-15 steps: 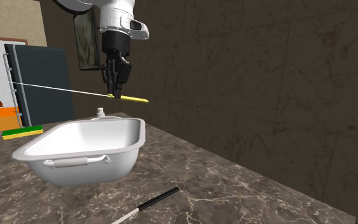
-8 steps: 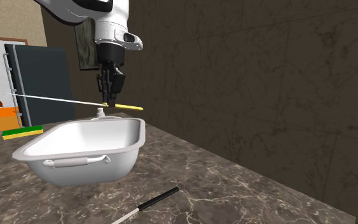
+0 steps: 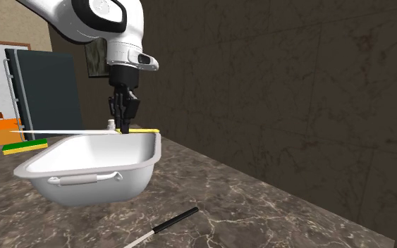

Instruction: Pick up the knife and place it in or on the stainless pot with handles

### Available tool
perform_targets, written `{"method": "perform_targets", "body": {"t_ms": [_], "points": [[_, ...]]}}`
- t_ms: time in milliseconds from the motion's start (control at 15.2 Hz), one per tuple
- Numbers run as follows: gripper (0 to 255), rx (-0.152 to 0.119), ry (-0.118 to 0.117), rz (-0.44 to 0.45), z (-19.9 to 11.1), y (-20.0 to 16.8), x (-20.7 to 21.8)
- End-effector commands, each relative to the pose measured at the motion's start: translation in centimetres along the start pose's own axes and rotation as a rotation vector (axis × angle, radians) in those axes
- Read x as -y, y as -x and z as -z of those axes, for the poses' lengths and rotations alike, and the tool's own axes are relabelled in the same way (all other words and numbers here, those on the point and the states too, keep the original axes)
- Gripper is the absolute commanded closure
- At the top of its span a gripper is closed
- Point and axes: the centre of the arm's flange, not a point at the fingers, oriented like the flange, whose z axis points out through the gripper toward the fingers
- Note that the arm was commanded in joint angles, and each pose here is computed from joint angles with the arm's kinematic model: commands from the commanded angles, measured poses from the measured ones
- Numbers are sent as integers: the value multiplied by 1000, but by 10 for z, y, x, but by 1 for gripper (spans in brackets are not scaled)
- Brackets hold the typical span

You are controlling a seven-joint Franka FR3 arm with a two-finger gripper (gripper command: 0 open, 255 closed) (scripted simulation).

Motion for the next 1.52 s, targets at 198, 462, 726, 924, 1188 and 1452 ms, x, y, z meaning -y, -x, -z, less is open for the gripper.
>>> {"method": "perform_targets", "body": {"t_ms": [198,462,726,924,1188,1452], "points": [[255,0,0,0,-16,-3,1],[255,0,0,0,-16,-3,1],[0,0,0,0,-16,-3,1],[0,0,0,0,-16,-3,1],[0,0,0,0,23,-3,1],[0,0,0,0,34,-3,1]]}}
